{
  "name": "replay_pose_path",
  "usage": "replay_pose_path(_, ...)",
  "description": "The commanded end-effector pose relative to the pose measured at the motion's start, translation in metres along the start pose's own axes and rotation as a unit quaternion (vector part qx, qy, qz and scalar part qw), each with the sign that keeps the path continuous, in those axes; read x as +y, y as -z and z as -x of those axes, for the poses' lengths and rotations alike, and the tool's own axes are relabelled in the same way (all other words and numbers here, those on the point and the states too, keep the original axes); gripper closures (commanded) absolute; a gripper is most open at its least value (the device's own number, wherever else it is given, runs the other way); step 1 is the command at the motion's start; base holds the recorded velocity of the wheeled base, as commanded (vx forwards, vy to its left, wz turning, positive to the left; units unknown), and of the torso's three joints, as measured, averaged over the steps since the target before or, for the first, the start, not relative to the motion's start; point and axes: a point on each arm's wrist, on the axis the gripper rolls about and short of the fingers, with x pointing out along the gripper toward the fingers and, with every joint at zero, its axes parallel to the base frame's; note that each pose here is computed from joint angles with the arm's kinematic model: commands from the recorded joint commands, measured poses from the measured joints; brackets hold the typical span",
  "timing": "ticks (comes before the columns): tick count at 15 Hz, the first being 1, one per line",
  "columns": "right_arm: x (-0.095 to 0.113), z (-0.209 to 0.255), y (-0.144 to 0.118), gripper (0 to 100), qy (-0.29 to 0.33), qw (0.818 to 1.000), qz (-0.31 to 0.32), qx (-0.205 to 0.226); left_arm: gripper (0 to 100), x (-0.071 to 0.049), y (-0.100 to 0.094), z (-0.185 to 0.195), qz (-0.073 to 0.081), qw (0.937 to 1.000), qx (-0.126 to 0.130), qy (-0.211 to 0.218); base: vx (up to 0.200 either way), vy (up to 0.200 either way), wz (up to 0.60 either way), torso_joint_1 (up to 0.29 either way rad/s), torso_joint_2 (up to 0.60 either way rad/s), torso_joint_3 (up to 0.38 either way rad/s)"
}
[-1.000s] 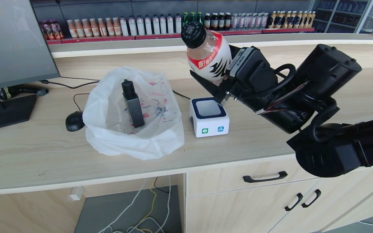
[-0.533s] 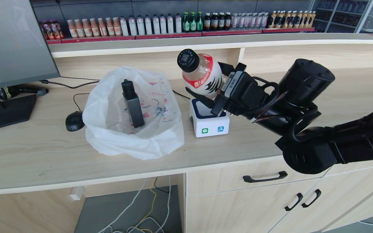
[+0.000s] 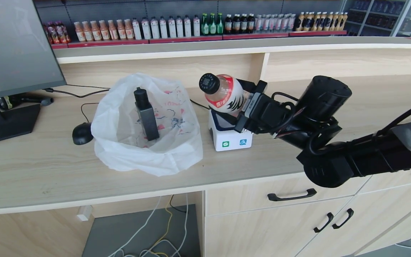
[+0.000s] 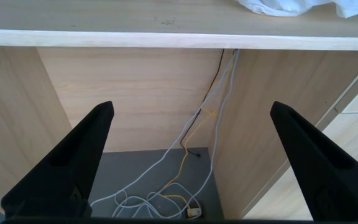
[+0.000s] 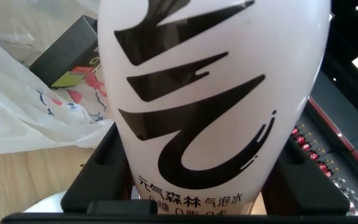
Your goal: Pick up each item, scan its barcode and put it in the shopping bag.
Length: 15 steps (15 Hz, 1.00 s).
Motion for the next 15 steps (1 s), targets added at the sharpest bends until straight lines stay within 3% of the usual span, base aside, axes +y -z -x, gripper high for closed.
replay_pose_path(1,0.000,-0.003,0.007,100,0.002,1.000,0.002,-0.001,0,0.000,0.000,0.000,0.000,1.0000,0.000,0.000,0.000,0.000,0.00,0.000,0.00,0.000)
replay_pose_path(15,0.022,-0.014,0.016,100,-0.022,1.000,-0.010,-0.010,0,0.000,0.000,0.000,0.000,1.0000,0.000,0.000,0.000,0.000,0.00,0.000,0.00,0.000)
